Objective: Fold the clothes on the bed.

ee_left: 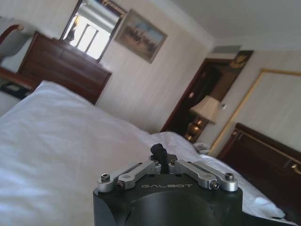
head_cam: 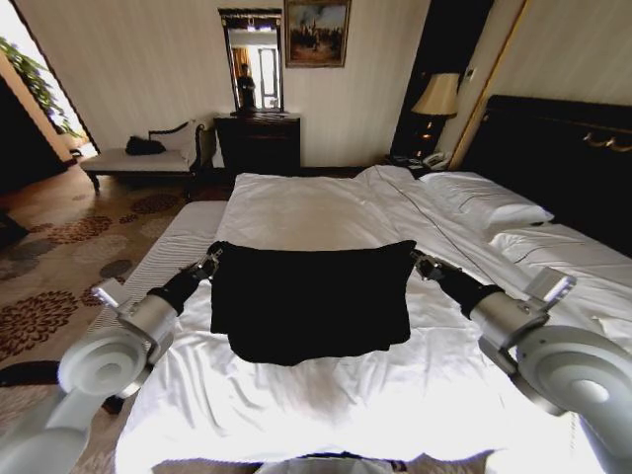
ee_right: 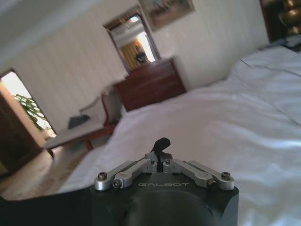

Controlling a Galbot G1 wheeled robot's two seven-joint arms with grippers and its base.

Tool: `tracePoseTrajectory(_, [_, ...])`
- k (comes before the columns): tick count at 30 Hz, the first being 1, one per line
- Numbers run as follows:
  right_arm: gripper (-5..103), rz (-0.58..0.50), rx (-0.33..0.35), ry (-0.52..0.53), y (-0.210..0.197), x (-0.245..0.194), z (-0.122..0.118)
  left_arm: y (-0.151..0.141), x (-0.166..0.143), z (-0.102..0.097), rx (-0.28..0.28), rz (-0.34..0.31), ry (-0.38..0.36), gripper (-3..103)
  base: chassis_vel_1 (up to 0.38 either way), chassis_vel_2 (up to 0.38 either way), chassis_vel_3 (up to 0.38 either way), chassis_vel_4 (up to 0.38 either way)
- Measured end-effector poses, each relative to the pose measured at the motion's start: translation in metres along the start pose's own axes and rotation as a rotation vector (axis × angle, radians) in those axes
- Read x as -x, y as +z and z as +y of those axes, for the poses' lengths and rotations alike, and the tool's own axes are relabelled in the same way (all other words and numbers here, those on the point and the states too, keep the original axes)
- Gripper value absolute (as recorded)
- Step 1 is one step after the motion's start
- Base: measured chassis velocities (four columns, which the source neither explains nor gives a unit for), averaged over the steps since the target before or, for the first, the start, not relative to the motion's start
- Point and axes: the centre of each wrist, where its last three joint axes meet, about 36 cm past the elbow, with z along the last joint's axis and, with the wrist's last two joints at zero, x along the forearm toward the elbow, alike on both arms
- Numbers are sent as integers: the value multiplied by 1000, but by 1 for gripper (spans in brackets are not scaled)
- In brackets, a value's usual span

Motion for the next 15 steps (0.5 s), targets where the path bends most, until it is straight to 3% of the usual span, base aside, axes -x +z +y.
tracePoseTrajectory(2, [1, 31, 33, 41, 13, 23, -24, 14, 26, 20, -10, 33, -45, 2, 0, 0, 0, 0])
tracePoseTrajectory(3, [1, 31, 33, 41, 13, 23, -24, 14, 26, 20, -10, 33, -45, 2, 0, 0, 0, 0])
tracePoseTrajectory(6, [1, 81, 78, 96, 41, 67, -66, 39, 73, 43, -12, 91, -89, 2, 0, 0, 0, 0])
tracePoseTrajectory(7, [1, 81, 78, 96, 41, 67, -66, 39, 73, 43, -12, 91, -89, 2, 0, 0, 0, 0])
tracePoseTrajectory(10, [1, 88, 69, 134, 64, 115, -102, 61, 122, 46, -2, 140, -89, 2, 0, 0, 0, 0])
tracePoseTrajectory(15, [1, 81, 84, 138, 82, 164, -122, 83, 175, 49, 24, 173, -92, 2, 0, 0, 0, 0])
